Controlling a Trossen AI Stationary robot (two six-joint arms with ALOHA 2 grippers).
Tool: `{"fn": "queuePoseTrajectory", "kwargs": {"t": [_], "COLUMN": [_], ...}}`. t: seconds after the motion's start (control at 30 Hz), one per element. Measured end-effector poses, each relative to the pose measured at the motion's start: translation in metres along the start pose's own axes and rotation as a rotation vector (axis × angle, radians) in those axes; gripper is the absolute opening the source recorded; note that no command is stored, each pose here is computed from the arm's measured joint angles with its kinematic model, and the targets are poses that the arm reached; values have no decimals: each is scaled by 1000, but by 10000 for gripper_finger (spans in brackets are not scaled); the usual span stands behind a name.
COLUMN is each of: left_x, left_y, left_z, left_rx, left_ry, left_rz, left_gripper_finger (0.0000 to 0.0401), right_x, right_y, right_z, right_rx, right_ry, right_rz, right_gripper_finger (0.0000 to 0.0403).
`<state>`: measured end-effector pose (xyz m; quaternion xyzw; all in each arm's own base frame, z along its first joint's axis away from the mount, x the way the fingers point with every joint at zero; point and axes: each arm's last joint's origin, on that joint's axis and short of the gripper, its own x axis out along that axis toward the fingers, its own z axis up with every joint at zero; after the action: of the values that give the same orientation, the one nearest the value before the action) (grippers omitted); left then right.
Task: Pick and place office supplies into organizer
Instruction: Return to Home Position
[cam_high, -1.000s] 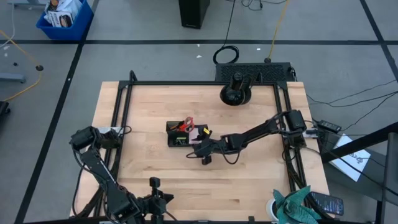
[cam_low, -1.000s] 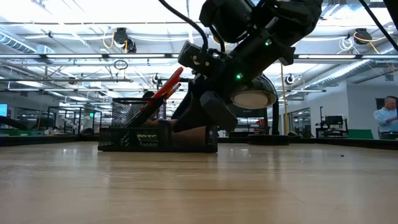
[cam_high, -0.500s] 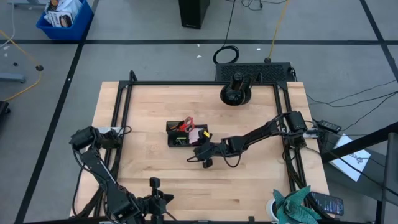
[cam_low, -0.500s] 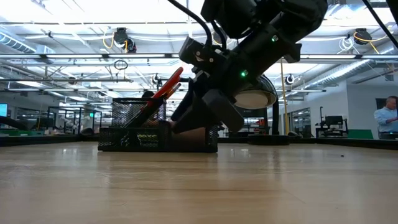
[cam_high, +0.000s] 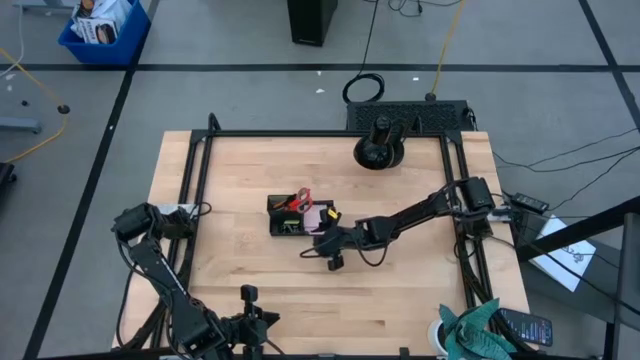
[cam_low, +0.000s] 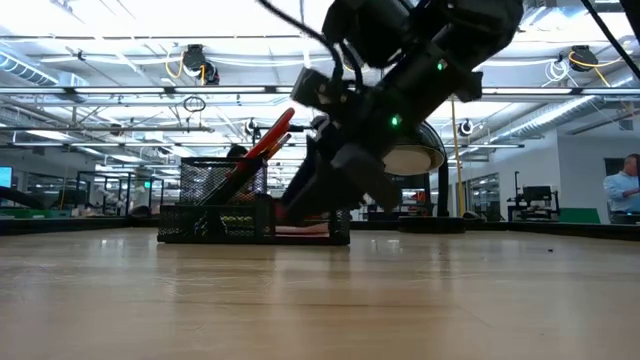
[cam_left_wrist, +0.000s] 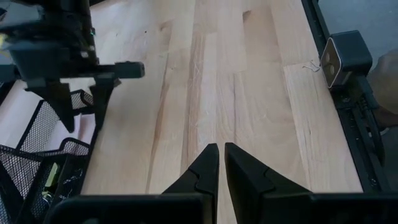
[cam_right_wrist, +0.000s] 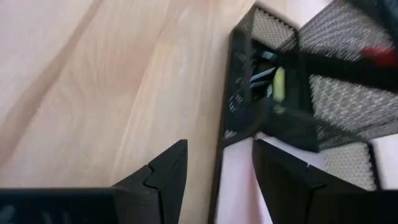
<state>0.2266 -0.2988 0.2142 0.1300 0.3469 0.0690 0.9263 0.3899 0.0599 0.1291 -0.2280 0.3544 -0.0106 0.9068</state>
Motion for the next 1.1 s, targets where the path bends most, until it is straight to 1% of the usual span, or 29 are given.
{"fn": "queuePoseTrajectory", "kwargs": {"t": [0.13, 0.23, 0.33, 0.43, 0.53, 0.6, 0.63, 0.8, 0.9, 1.0, 1.1], "left_x": [0, 2, 10, 18, 21, 19, 16, -7, -15, -8, 10], "left_y": [0, 2, 7, 14, 16, 17, 17, 29, 38, 49, 61], "left_z": [0, 3, 8, 12, 16, 19, 21, 32, 38, 46, 55], "left_rx": [11, 3, 11, 63, 167, 235, 258, 255, 254, 275, 303], "left_ry": [-8, -23, -21, -15, -37, -63, -76, -150, -162, -133, -80], "left_rz": [8, 25, 44, 67, 97, 119, 122, 157, 153, 129, 50], "left_gripper_finger": [35, 35, 35, 35, 35, 35, 35, 35, 35, 35, 35], "right_x": [-15, -37, -64, -92, -121, -140, -149, -189, -201, -206, -203], "right_y": [-3, -7, -10, -15, -24, -29, -31, -38, -37, -35, -31], "right_z": [12, 29, 44, 53, 53, 47, 42, 7, -22, -50, -74], "right_rx": [9, 26, 30, 23, 54, 82, 95, 193, 252, 321, 353], "right_ry": [-42, -104, -169, -252, -333, -379, -399, -505, -617, -691, -696], "right_rz": [-33, -87, -74, 10, 64, 94, 99, 90, 129, 148, 142], "right_gripper_finger": [171, 171, 158, 122, 63, 20, 11, 3, 3, 1, 1]}}
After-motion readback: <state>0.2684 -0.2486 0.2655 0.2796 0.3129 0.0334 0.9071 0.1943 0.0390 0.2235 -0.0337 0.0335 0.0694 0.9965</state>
